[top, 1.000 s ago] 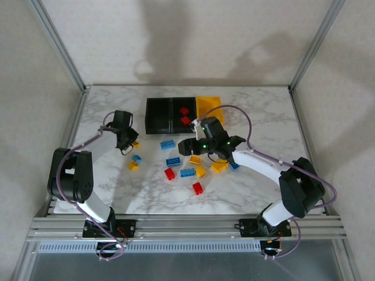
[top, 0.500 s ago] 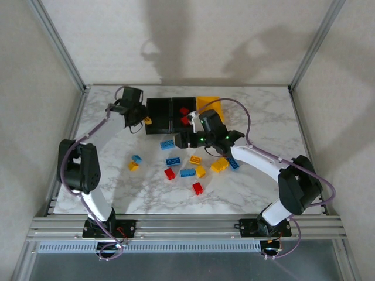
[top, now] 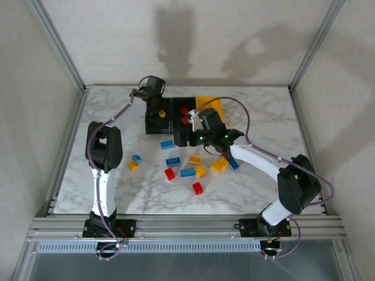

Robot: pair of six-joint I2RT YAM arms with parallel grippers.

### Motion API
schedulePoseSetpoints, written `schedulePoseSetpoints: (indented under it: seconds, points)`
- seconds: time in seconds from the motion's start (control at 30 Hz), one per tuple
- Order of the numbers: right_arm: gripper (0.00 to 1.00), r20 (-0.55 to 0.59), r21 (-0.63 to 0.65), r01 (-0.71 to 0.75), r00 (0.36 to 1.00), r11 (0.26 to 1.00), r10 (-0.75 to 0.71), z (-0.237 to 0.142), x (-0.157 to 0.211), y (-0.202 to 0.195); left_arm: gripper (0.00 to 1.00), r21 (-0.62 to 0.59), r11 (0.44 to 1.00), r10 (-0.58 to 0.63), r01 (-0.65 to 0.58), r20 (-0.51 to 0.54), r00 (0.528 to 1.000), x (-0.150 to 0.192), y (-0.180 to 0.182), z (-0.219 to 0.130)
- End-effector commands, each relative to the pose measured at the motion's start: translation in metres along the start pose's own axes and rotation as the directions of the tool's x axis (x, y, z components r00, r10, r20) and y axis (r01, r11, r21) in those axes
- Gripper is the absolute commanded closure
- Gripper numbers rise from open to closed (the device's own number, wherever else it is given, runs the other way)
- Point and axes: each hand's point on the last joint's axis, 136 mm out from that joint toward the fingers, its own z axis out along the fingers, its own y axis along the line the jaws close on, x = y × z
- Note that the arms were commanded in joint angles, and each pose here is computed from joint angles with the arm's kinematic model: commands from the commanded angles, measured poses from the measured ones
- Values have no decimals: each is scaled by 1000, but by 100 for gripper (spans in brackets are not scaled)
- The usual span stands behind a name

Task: Sort the legos into containers by color
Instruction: Place the lego in the container.

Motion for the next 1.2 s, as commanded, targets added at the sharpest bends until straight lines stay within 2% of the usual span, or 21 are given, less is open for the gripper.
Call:
schedulePoseSetpoints:
  seconds: [0.0,0.33,0.63,0.77,0.83,0.9,1.03,1.17]
  points:
    - [33,16,5,2,1000,1000,-2,-7,-8,-1,89,-73,996,53,-54,-7,999,3,8,1]
    - [33,17,2,-2,1000,1000,2,-6,-10,-4,87,-99,992,67,-72,-48,997,24,9,22]
    - [33,20,6,0,1000,1000,0,-10,-9,-3,70,-119,990,71,-74,-35,997,21,12,18]
    - [33,40,31,-15,999,999,14,-16,-15,-15,57,-111,991,74,-76,-20,997,17,10,10]
    - [32,42,35,-16,999,999,15,-17,-15,-15,56,-107,991,75,-77,-14,997,14,9,6]
    - [32,45,45,-18,999,999,16,-19,-15,-16,51,-100,992,72,-73,-8,997,11,8,1]
    - [31,48,86,-30,999,996,26,-25,-15,-24,50,-60,996,64,-63,14,998,4,0,-19]
    - [31,48,195,-85,996,977,77,-38,-13,-48,45,48,997,66,-67,31,997,2,-15,-55]
